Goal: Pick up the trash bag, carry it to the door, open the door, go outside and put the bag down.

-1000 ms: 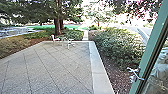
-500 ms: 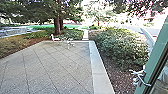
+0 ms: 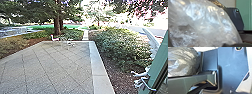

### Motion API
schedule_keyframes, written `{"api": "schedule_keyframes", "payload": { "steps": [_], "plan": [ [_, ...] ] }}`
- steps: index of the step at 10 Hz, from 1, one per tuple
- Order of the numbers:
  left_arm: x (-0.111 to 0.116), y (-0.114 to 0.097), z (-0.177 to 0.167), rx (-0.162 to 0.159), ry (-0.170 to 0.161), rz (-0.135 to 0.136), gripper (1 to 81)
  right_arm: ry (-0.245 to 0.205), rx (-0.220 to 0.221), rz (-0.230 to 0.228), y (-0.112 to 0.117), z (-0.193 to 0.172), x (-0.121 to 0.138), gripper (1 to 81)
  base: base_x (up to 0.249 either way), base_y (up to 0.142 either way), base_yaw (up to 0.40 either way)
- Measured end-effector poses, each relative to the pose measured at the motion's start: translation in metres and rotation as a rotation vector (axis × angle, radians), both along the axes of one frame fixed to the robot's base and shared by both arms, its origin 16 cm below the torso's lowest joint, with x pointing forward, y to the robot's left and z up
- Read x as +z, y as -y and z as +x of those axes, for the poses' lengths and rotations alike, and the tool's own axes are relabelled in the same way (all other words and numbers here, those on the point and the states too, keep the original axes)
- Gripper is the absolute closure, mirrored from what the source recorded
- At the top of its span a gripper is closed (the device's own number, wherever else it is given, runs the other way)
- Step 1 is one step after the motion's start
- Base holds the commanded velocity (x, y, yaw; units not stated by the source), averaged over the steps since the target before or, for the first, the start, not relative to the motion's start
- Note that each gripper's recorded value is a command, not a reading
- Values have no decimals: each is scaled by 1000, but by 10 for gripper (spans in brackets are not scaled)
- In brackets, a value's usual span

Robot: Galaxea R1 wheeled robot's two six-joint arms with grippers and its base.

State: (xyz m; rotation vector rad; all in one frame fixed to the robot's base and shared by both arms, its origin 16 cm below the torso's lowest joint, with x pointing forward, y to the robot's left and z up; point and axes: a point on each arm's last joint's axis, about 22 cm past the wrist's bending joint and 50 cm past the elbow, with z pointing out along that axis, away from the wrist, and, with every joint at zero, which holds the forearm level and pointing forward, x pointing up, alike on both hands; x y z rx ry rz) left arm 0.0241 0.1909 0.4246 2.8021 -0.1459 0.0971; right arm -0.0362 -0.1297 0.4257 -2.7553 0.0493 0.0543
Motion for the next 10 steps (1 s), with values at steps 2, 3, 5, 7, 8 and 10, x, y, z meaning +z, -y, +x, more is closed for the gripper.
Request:
{"api": "schedule_keyframes", "payload": {
  "steps": [2, 3, 5, 7, 8, 10],
  "plan": [
    [0, 0, 1, 0, -1, 0, 811, 2, 6, 0, 0, 2, 0, 10, 116, 0, 0],
    [0, 1, -3, 1, 1, -1, 811, 3, -2, 1, 0, -1, 0, 10, 131, 0, 0],
    [0, 1, -15, -2, -16, -2, 811, -8, 5, 1, -1, -11, 0, 10, 139, 0, 0],
    [0, 2, -5, -1, 0, -3, 811, -8, 1, 0, 0, -12, 0, 10, 145, 0, 0],
    [0, 5, -6, -2, -3, -7, 811, -7, 2, 2, -1, -11, 0, 10, 145, 0, 0],
    [0, 2, -4, -1, 0, -4, 811, -5, 5, 1, -1, -10, 0, 10, 63, 0, 0]
  ]
}}
